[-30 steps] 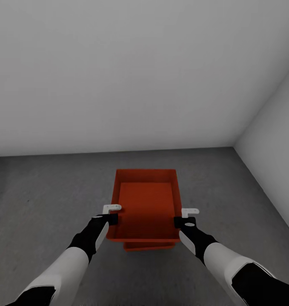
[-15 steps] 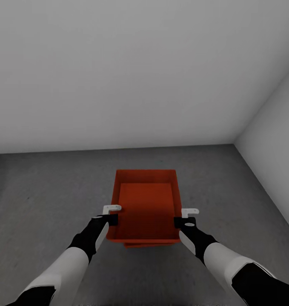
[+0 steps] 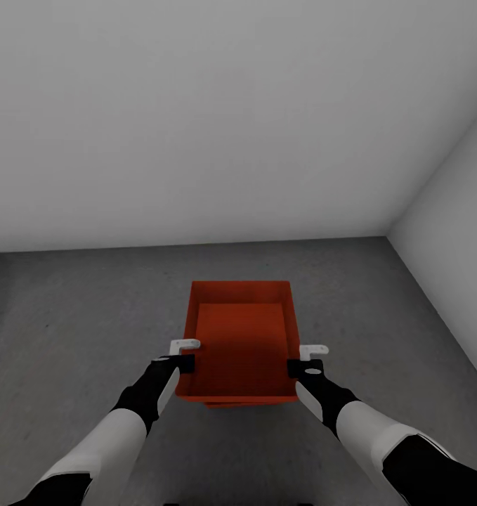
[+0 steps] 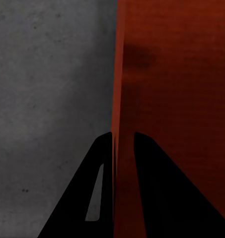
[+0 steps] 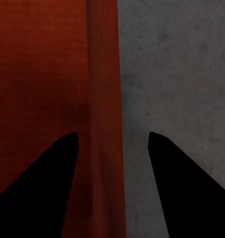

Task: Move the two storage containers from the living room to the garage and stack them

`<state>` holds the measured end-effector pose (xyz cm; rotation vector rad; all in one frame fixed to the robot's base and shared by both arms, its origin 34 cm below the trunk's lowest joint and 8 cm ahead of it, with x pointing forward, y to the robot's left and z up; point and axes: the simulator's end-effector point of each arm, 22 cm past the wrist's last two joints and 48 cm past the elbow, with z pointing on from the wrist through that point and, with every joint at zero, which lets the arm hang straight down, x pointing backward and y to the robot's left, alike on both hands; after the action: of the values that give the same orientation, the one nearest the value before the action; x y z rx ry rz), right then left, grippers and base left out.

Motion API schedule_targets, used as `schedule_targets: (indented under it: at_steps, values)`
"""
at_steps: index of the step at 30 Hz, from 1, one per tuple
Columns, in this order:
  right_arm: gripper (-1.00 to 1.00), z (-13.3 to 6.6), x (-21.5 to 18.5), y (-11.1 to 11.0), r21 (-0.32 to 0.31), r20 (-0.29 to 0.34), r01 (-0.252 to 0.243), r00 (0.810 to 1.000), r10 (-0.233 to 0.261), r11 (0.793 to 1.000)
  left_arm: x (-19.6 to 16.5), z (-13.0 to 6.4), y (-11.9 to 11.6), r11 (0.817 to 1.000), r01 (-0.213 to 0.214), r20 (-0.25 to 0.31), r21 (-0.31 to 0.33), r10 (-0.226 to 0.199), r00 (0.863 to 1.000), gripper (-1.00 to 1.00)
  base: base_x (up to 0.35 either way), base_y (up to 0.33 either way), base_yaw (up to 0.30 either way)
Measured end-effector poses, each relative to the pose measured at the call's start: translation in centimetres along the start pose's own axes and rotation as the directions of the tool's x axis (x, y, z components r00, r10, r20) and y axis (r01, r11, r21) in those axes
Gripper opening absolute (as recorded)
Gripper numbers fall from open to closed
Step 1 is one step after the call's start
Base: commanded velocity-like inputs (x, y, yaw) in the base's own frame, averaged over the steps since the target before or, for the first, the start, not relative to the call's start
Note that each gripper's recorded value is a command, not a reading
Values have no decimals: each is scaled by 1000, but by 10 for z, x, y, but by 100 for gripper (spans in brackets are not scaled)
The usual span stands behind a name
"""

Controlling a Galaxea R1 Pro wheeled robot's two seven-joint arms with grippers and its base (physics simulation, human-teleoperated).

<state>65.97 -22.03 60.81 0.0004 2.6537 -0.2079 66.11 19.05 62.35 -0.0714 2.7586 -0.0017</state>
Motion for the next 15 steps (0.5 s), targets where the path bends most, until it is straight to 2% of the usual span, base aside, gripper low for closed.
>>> schedule_targets:
  at_steps: [15]
  values:
    - [-100,0,0,0,0,0,0,1000,0,1000,0,0,0,1000,0,0,0,0,1000,-100,0,0,0]
